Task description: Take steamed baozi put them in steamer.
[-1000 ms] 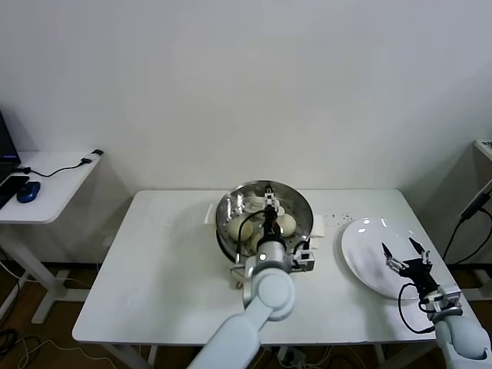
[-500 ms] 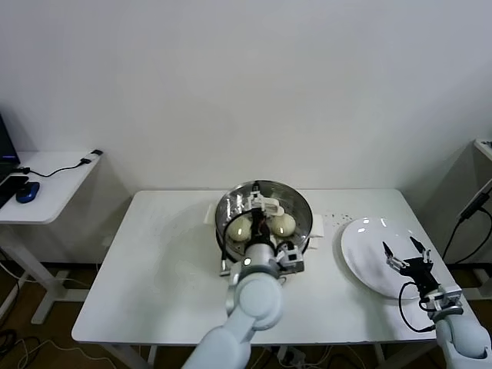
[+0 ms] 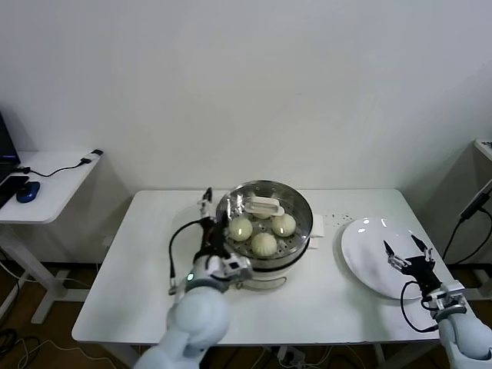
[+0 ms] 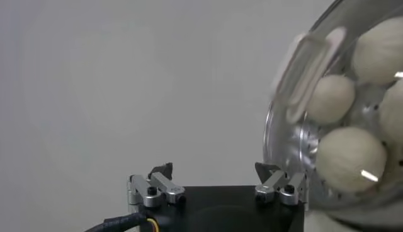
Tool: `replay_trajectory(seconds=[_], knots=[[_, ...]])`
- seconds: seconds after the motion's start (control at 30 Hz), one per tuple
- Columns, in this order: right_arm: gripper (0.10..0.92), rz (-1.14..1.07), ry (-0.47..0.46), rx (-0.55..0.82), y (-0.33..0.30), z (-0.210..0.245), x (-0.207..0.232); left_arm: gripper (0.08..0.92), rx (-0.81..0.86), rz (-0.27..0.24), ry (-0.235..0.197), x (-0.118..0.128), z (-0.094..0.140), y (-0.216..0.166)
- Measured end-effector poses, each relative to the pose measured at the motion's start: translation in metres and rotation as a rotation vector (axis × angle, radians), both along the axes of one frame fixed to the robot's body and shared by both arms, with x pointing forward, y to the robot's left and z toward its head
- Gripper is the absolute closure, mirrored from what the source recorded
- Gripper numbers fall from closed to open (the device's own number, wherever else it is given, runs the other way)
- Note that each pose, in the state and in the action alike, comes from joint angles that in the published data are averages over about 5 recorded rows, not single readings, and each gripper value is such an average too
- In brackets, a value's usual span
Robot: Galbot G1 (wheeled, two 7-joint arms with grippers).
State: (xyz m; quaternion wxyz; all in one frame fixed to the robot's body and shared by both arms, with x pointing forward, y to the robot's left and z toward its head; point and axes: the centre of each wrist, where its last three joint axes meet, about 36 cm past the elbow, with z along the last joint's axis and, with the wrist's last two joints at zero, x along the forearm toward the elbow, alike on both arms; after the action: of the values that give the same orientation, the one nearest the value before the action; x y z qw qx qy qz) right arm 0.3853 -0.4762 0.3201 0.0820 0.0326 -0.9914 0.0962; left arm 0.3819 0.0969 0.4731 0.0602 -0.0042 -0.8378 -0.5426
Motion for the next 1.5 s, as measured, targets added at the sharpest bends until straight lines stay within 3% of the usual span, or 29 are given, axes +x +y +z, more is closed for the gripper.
replay_trajectory(seconds=[0.2, 0.37, 0.6, 0.87, 1.17, 1.5], knots=[[0.200, 0.003, -0.019, 0.006, 0.002, 0.012, -0.005, 0.177, -0.211, 0.063, 0.082, -0.010, -0.004, 0.058], [0.200, 0.010, -0.034, 0.006, 0.004, 0.020, -0.009, 0.177, -0.428, 0.036, 0.111, -0.026, -0.013, 0.103], [0.200, 0.027, -0.052, 0.014, 0.012, 0.027, -0.014, 0.177, -0.725, -0.016, 0.071, -0.055, -0.035, 0.155], [0.200, 0.042, -0.068, 0.009, 0.017, 0.034, -0.025, 0.177, -0.944, -0.021, 0.005, -0.092, -0.059, 0.193], [0.200, 0.054, -0.078, 0.008, 0.022, 0.036, -0.040, 0.177, -1.051, -0.005, -0.046, -0.131, -0.071, 0.209], [0.200, 0.061, -0.072, 0.014, 0.028, 0.031, -0.054, 0.177, -1.069, 0.016, -0.055, -0.154, -0.077, 0.213]])
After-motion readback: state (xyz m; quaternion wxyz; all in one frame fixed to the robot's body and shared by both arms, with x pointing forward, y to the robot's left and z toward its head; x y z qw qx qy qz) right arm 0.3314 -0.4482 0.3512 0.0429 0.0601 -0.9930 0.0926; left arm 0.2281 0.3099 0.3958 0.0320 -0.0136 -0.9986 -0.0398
